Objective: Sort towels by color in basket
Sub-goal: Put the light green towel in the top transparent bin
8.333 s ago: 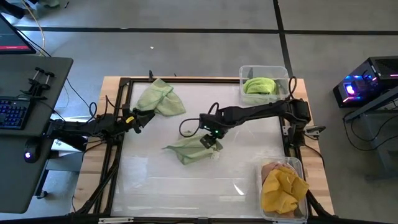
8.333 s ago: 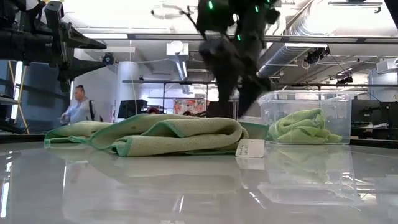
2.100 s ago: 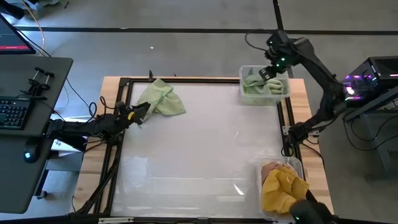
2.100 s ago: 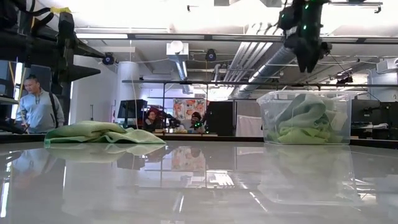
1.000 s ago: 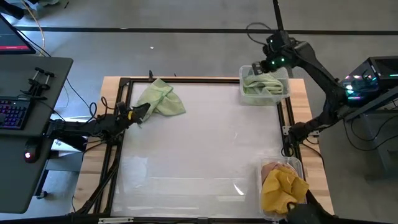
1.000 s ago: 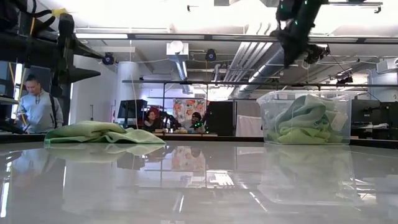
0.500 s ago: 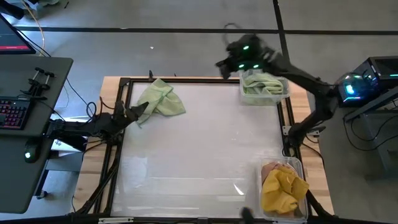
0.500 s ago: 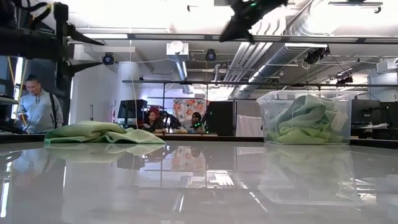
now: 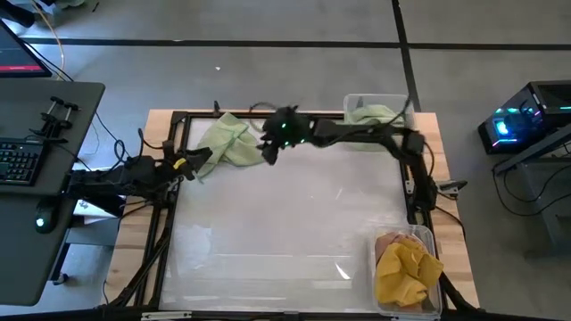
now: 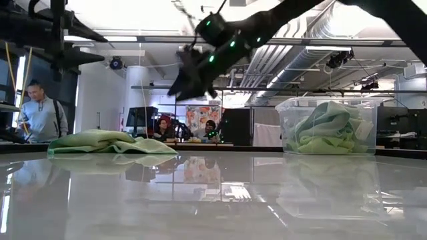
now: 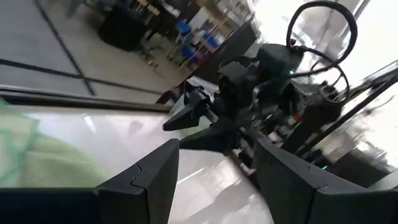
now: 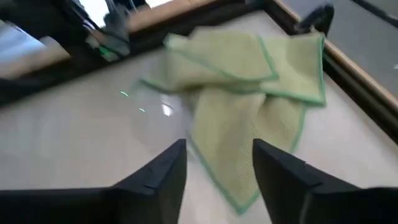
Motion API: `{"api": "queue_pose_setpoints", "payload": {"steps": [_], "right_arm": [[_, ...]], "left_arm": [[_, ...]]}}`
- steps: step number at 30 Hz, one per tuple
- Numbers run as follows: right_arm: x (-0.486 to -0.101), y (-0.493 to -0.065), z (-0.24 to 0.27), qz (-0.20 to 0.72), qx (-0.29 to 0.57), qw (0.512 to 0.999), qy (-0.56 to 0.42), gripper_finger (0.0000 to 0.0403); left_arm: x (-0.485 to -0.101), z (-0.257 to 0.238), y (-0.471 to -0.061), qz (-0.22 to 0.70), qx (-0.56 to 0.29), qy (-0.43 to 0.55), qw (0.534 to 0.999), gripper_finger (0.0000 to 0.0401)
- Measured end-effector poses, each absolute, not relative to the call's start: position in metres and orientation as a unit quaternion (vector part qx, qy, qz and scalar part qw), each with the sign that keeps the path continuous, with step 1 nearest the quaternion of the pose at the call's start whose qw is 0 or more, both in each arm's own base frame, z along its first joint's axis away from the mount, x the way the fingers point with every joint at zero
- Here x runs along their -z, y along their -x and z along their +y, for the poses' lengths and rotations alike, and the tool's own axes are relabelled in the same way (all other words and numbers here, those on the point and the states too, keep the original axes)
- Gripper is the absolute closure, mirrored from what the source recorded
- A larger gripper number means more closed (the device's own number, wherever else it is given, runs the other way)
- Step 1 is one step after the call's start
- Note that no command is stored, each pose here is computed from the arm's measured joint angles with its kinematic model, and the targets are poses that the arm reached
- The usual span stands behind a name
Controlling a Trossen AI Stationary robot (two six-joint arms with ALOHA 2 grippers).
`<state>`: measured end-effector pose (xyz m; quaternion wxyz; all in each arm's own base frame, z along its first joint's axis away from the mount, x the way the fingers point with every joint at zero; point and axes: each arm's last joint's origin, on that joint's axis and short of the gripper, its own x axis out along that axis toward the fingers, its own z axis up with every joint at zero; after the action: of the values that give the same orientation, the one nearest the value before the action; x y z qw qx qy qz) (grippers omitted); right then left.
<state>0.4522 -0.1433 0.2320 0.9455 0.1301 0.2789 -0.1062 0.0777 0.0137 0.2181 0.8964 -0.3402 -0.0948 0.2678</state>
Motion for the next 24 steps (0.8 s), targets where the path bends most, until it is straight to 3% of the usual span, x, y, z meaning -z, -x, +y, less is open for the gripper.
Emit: {"api": "queue_pose_setpoints", "payload": {"steps": [6,13,19,24], "right_arm": [[-0.177,-0.476,-0.125,0.319,0.151,0.935,-0.044,0.0188],[-0.134,-0.486,-0.118,0.341,0.192,0.92,-0.027,0.0201],[-0.106,-0.486,-0.124,0.352,0.2,0.911,-0.078,0.0252],[-0.103,-0.487,-0.123,0.357,0.189,0.911,-0.079,0.0337]], "left_arm": [[-0.221,0.014,-0.073,-0.068,-0.277,0.341,0.896,0.0206],[-0.224,0.011,-0.071,-0.026,-0.235,0.335,0.912,0.0206],[-0.222,0.009,-0.07,0.006,-0.206,0.336,0.919,0.0206],[-0.221,0.009,-0.07,0.018,-0.2,0.335,0.921,0.0206]]}}
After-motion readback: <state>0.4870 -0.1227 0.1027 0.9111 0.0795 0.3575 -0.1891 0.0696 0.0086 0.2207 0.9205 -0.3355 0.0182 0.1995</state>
